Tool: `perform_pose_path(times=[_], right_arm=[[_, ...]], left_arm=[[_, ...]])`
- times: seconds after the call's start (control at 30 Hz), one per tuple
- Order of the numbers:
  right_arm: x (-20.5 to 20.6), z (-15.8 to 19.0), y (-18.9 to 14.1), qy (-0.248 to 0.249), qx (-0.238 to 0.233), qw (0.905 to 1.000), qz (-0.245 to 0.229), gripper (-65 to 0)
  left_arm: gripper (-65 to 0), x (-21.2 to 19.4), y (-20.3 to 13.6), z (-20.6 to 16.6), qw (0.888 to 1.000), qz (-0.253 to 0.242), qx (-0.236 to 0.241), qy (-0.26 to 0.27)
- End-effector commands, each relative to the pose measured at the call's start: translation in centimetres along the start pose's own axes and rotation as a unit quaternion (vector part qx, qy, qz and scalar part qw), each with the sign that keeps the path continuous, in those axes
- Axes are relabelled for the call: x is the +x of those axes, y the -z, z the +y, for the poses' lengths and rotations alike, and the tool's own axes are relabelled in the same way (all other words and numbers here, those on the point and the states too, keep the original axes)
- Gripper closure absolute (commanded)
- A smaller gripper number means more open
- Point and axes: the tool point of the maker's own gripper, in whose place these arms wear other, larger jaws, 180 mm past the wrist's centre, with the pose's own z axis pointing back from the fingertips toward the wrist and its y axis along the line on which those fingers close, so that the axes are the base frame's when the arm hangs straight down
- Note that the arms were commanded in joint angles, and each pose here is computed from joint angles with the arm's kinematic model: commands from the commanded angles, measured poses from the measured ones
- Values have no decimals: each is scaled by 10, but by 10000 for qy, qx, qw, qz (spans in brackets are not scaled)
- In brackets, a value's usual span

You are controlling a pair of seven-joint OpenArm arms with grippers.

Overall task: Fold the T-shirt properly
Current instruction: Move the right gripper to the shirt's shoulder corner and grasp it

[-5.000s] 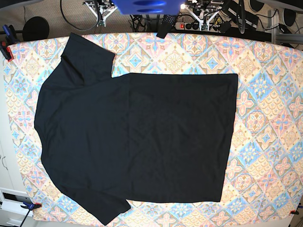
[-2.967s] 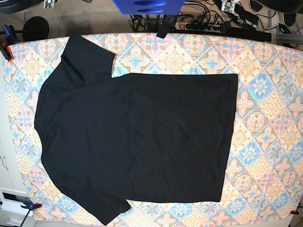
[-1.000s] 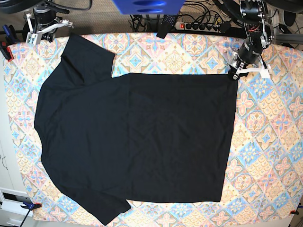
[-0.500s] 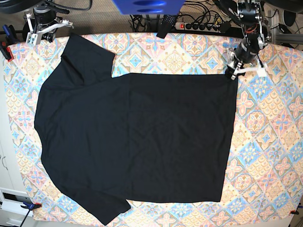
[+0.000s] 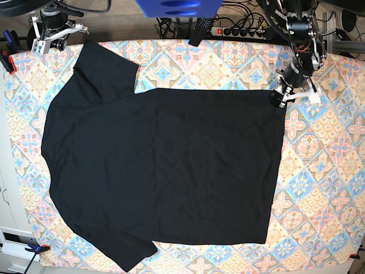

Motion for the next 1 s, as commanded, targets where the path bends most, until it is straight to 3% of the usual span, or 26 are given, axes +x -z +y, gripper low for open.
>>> perform_pose_path(times=[0.0,0.03,0.17,0.3,0.47,0.63,0.97], right_arm=[[8,-1,-1,-42,-15,10000,-82,-38],[8,0,1,-30,-11,10000,-28,-55],[12,3,5,7,20,10000,-14,-116],[28,9,15,99,95,9998,-165,-135],[51,22,29,902,523,9945,-9,-185],[102,18,45,1720,830,9811,-315,-214],[68,2,71,2388,784,9655,678,-311]], left_arm=[[-40,-1,0,-4,10000,78,-39,39],[0,-1,0,-4,9999,86,-39,39],[0,-3,-1,-2,9999,108,-26,37],[0,-4,-2,2,9999,127,17,36],[0,-6,-3,4,9999,141,38,42],[0,-6,-4,4,9999,150,48,48],[0,-6,-4,4,9998,196,50,55]])
